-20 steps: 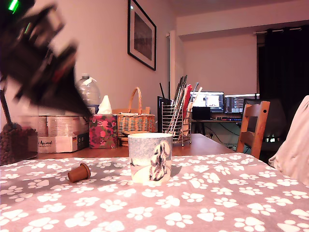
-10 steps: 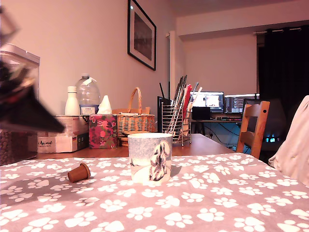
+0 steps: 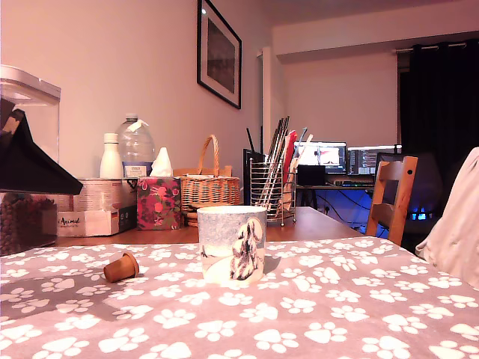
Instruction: Pick up the coffee capsules on the table and drop them inside the coffee cup
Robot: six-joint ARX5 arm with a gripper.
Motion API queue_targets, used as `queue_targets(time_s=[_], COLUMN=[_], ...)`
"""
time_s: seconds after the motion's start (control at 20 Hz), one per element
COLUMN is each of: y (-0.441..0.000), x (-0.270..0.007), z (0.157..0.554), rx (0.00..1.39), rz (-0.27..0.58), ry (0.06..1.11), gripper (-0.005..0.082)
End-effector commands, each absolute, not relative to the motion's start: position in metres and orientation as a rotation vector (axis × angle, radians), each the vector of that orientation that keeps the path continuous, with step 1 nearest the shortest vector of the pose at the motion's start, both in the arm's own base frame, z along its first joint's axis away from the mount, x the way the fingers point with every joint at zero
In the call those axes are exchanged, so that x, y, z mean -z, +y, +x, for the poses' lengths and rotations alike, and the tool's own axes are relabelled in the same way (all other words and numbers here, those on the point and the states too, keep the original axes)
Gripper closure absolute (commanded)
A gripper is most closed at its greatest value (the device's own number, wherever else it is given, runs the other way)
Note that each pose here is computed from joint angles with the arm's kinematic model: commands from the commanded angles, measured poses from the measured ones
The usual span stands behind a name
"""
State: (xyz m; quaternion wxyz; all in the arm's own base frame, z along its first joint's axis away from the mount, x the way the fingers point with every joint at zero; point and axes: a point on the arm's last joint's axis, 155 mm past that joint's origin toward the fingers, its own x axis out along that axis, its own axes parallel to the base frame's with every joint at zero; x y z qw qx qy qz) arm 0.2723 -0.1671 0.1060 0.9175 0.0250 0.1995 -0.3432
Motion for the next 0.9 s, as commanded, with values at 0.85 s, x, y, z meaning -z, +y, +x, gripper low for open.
queue_targets(time_s=[0.85], y=[-0.172], x=[-0.069], z=[0.311], rx=[0.692], rz=[0.114], ry=[0.348], gripper=[0.0152])
